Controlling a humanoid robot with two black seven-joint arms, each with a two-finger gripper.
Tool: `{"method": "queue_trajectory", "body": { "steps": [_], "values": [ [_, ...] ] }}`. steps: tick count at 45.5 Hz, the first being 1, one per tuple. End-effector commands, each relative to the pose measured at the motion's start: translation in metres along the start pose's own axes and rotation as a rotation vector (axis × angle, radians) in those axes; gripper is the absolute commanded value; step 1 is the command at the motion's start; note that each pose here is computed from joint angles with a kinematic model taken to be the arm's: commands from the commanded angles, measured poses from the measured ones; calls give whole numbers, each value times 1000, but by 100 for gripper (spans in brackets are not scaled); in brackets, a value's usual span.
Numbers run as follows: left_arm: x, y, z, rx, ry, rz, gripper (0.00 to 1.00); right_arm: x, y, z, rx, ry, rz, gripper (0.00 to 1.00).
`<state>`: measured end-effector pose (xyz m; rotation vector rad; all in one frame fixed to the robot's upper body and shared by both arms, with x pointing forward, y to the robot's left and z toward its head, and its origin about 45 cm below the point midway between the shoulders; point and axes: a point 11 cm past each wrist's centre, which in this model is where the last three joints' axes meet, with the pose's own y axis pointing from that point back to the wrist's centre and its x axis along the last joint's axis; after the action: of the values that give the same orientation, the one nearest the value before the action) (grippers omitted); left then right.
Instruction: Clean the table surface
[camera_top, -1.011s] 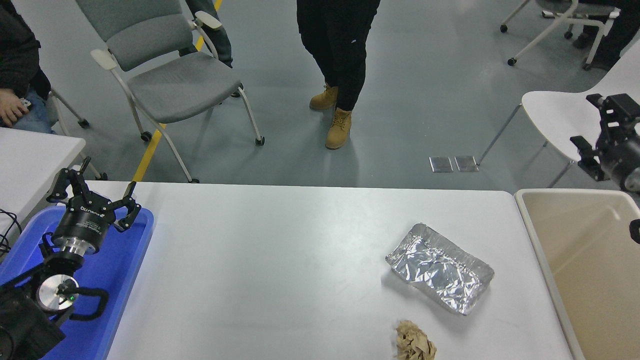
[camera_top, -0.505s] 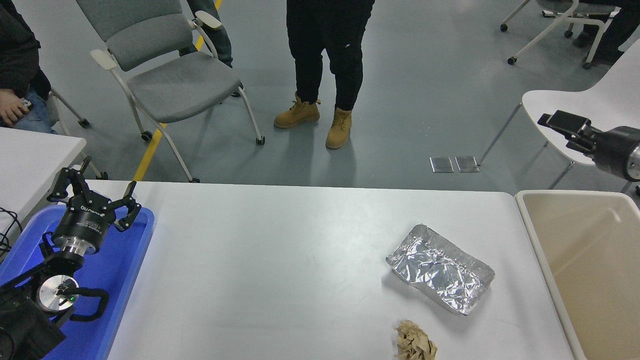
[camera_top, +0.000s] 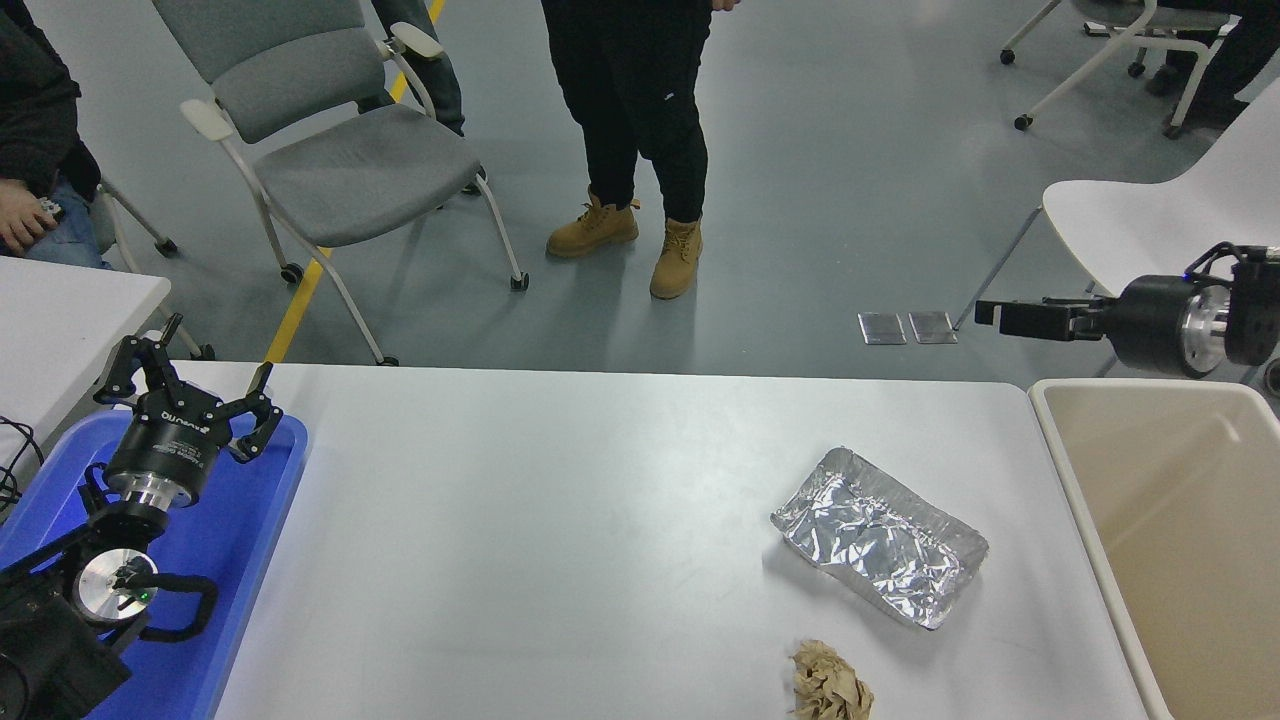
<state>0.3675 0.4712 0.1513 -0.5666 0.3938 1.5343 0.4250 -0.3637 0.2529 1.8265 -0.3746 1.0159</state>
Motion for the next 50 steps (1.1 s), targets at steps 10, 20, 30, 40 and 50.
{"method": "queue_trajectory", "body": {
  "steps": [10, 20, 30, 40, 50],
  "values": [
    [0, 0, 1, -1, -1, 0, 100, -50, -76, -34, 38, 203, -234, 96],
    [0, 0, 0, 0, 1, 0, 100, -95, -93, -31, 23, 192, -280, 96],
    [0, 0, 0, 0, 1, 0, 100, -120, -94, -25, 9, 213, -287, 95],
    [0, 0, 0, 0, 1, 0, 100, -123, -94, -17, -22, 215, -287, 92],
    [0, 0, 1, -1, -1, 1, 100, -132, -98, -22, -8, 211, -295, 88]
  ]
}}
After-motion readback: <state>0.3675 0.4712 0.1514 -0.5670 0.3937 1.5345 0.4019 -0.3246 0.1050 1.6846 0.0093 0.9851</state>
